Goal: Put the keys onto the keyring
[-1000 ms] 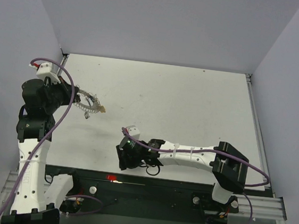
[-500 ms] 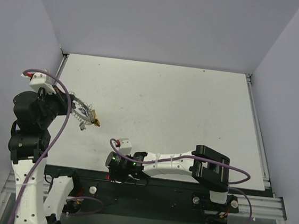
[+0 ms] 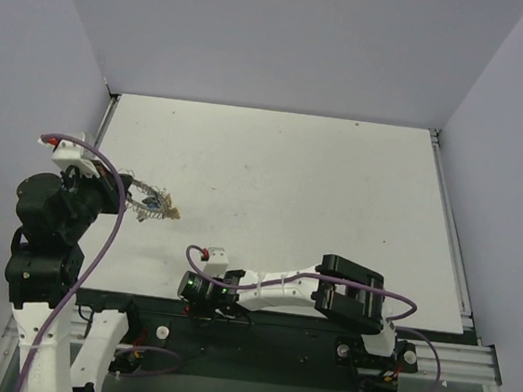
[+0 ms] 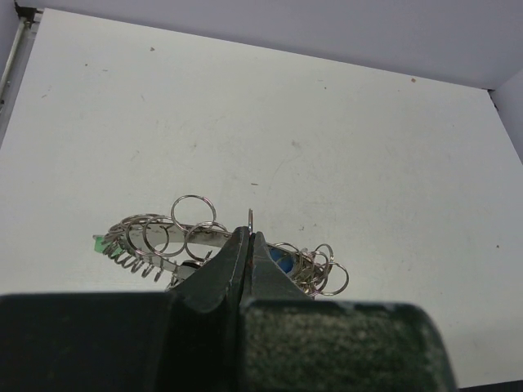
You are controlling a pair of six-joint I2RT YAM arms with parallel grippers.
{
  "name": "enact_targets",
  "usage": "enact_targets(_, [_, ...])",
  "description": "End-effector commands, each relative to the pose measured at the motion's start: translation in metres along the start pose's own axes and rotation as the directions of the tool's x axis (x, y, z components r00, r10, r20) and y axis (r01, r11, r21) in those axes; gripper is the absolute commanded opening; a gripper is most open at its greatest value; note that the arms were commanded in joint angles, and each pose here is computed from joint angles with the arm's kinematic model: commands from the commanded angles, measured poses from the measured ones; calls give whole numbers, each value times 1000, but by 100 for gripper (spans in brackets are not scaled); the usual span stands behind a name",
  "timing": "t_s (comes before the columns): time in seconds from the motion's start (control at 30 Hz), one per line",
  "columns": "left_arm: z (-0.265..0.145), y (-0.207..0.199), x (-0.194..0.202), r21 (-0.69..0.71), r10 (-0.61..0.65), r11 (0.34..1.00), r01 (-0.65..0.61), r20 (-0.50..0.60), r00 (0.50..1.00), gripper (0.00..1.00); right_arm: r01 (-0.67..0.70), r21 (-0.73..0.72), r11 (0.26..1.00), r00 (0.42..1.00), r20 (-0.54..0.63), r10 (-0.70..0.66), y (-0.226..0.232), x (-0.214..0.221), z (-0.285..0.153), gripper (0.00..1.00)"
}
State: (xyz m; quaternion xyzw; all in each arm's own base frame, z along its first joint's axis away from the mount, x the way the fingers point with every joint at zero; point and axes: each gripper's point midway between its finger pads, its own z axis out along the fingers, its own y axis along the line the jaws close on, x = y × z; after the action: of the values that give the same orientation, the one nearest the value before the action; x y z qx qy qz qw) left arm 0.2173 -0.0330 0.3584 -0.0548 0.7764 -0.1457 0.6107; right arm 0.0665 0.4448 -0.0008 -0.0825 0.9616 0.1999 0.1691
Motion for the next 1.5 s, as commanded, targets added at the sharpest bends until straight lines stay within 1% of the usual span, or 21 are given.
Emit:
enact_targets(0.0, [-11, -8, -20, 20, 45, 999, -47, 79, 996, 0, -22, 88, 996, 999, -39, 26, -26, 18, 7, 31])
enact_targets(0.2, [-14, -10, -21, 24, 54, 998, -57, 82, 995, 0, -7, 106, 994, 997, -70, 15, -29, 34, 0, 29])
enact_targets(0.4, [-18, -12, -26, 26, 61, 998, -64, 97, 993, 0, 29, 129, 991, 991, -136, -12, -29, 55, -3, 28])
enact_targets(0.47, [-19, -12, -25, 26, 61, 998, -64, 95, 994, 0, 32, 133, 991, 986, -164, -10, -30, 62, -2, 17])
enact_targets(0.5, [-20, -12, -26, 25, 63, 998, -66, 98, 993, 0, 30, 134, 991, 986, -168, -8, -30, 63, -1, 10])
enact_targets(0.53, [-21, -12, -26, 22, 64, 998, -67, 102, 993, 0, 33, 133, 991, 986, -167, -11, -31, 64, -2, 0])
enact_targets(0.63, [-23, -11, -25, 16, 67, 997, -69, 103, 992, 0, 41, 127, 991, 991, -133, -24, -29, 56, -6, 0])
enact_targets(0.77, [-25, -10, -24, 13, 72, 997, -74, 99, 992, 0, 50, 105, 993, 998, -34, -47, -27, 31, -27, 0])
enact_targets(0.8, [-25, -11, -23, 14, 74, 997, -76, 98, 992, 0, 51, 86, 995, 998, 17, -52, -24, 19, -40, 0])
enact_targets(0.87, [-25, -11, -24, 12, 76, 997, -77, 98, 992, 0, 56, 69, 996, 996, 65, -60, -25, 6, -56, 0])
enact_targets(0.9, [-26, -11, -24, 14, 77, 997, -78, 100, 992, 0, 45, 28, 999, 994, 103, -47, -19, -6, -74, 0])
enact_targets(0.93, [-25, -10, -22, 13, 76, 997, -77, 96, 993, 0, 47, 34, 998, 989, 139, -52, -24, -14, -81, 0])
enact_targets(0.97, [-23, -10, -22, 13, 75, 997, -77, 95, 993, 0, 54, 27, 998, 986, 156, -58, -26, -20, -88, 0])
enact_targets(1.0, [-22, -10, -21, 14, 75, 997, -76, 91, 993, 0, 43, -13, 999, 983, 182, -40, -21, -29, -103, 0])
enact_targets(1.07, [-19, -9, -18, 17, 72, 997, -73, 83, 994, 0, 32, -13, 999, 979, 204, -29, -30, -38, -111, 0])
enact_targets(1.1, [-17, -8, -16, 16, 70, 997, -72, 77, 995, 0, 28, -40, 999, 975, 221, -18, -29, -45, -123, 0])
enact_targets(1.23, [-8, -6, -9, 27, 68, 997, -70, 69, 995, 0, 9, -42, 999, 967, 255, 2, -45, -69, -133, 0])
enact_targets(1.27, [-5, -5, -4, 30, 60, 998, -62, 56, 997, 0, -11, -22, 1000, 965, 263, 17, -57, -79, -131, 0])
enact_targets(1.33, [1, -6, -3, 43, 57, 997, -59, 56, 997, 0, 0, -1, 1000, 961, 277, 1, -69, -94, -132, 0])
enact_targets(1.37, [3, -6, -1, 47, 50, 998, -52, 51, 997, 0, -31, 18, 999, 961, 276, 24, -82, -109, -128, 0])
enact_targets(1.47, [12, -5, 5, 57, 39, 998, -40, 33, 999, 0, -22, 68, 997, 963, 269, 3, -104, -131, -120, 0])
